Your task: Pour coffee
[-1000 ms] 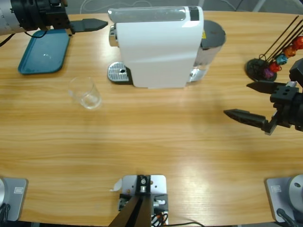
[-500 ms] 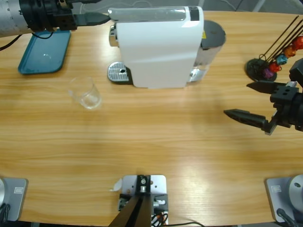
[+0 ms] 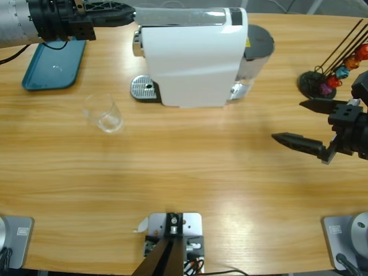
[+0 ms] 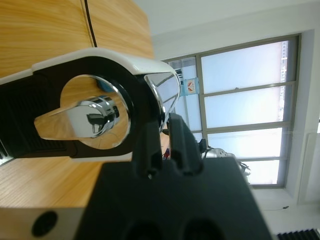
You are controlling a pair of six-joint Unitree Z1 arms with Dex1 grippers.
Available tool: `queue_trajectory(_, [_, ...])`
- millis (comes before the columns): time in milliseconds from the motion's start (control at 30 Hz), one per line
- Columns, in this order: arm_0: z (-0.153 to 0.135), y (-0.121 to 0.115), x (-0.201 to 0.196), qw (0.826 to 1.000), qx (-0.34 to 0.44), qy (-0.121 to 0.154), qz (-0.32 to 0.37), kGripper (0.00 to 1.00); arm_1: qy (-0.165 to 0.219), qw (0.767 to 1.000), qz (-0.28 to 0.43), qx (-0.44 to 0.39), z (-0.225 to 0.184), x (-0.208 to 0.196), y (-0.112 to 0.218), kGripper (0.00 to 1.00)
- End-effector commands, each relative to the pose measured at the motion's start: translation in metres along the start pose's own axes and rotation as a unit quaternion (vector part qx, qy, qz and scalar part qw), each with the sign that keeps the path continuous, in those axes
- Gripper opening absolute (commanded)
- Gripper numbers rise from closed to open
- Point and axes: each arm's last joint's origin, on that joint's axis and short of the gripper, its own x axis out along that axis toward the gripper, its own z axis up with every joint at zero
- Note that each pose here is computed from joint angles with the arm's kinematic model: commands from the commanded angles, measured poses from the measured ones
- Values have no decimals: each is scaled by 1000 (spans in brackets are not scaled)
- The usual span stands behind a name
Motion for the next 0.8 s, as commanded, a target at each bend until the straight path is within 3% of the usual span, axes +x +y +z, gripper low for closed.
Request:
queue_trajectory(33, [2, -38, -6, 998, 42, -2, -44, 0, 8, 1000, -2, 6, -1, 5, -2, 1000])
queue_trajectory(400, [1, -68, -16, 995, 71, -20, -66, 0, 9, 1000, -2, 6, -1, 6, -2, 1000])
queue_trajectory(433, [0, -70, -18, 995, 77, -23, -64, 107, 9, 1000, -1, 6, -1, 6, -2, 1000])
queue_trajectory(467, [-1, -71, -20, 994, 82, -26, -60, 298, 9, 1000, -2, 6, -1, 6, -2, 1000])
queue_trajectory(500, [-3, -73, -22, 994, 87, -31, -54, 372, 9, 1000, -1, 5, -1, 6, -2, 1000])
queue_trajectory(567, [-9, -80, -31, 993, 102, -48, -33, 384, 9, 1000, -1, 5, -1, 6, -2, 1000])
queue_trajectory(633, [-19, -94, -47, 989, 126, -82, 13, 595, 10, 1000, -1, 5, -1, 6, -2, 1000])
queue_trajectory(733, [-36, -107, -70, 974, 169, -128, 79, 636, 10, 1000, -1, 5, -1, 6, -2, 1000])
queue_trajectory(800, [-48, -112, -85, 959, 199, -145, 139, 760, 10, 1000, 0, 5, -1, 6, -2, 1000])
